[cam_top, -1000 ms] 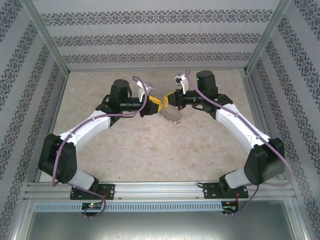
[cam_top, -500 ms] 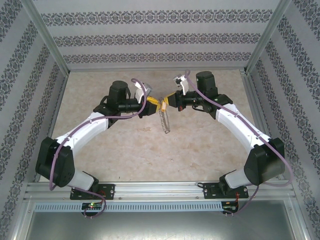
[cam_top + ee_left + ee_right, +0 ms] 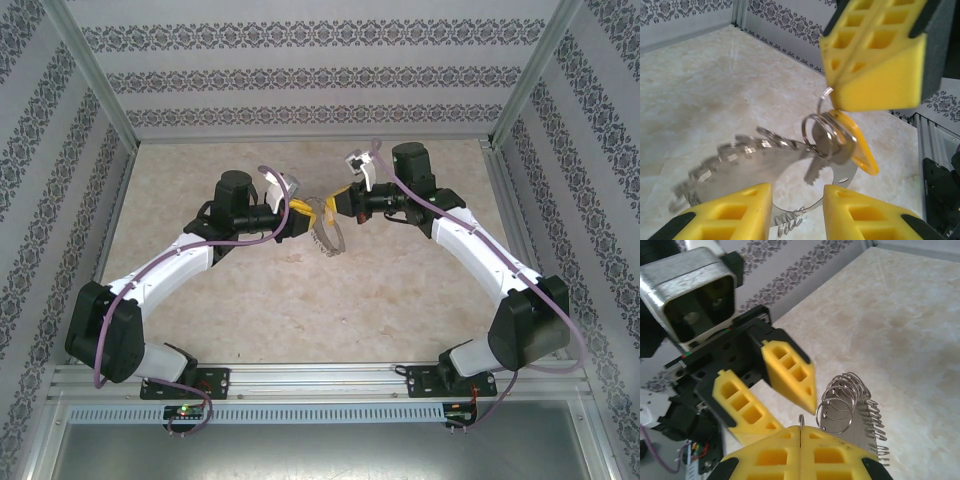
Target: Put the keys on the keyring
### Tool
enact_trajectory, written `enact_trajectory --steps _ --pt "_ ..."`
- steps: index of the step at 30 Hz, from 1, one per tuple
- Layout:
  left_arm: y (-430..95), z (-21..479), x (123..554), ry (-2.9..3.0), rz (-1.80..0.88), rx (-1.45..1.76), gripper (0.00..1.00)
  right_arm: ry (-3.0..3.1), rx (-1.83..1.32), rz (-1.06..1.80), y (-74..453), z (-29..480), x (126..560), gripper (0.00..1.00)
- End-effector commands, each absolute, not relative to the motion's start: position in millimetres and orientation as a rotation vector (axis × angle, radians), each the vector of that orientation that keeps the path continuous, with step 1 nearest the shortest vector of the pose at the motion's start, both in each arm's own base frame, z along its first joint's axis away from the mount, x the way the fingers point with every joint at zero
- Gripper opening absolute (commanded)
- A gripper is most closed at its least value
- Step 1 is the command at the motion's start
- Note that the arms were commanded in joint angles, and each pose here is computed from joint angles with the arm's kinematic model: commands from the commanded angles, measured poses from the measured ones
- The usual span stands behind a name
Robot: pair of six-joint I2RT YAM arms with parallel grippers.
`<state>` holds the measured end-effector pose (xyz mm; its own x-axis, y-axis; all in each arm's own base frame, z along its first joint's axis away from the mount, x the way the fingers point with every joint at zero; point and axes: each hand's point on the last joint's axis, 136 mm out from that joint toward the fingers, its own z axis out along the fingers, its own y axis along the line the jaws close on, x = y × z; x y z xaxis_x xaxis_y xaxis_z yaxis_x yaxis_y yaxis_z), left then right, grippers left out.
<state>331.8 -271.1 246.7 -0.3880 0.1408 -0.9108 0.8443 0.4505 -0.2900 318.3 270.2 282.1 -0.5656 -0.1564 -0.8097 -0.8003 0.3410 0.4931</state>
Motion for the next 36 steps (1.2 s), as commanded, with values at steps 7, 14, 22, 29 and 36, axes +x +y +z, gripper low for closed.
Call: enact_trajectory --steps 7,14,22,29,36 --pt "-275 263 348 1.732 -0.948 0.816 0.32 1.754 -0.979 1.484 273 318 293 0.00" --pt "-281 267 346 1.680 -0.990 0.849 0.32 1.771 -0.972 1.551 272 311 289 0.00" --pt "-289 277 324 1.625 -1.128 0.933 0.32 1.807 -0.930 1.548 271 305 299 0.00" --pt "-289 287 316 1.584 -1.153 0.937 0.33 1.815 -0.910 1.529 273 304 304 0.00" --pt "-300 299 304 1.536 -1.256 0.988 0.35 1.834 -0.860 1.495 275 299 315 0.00"
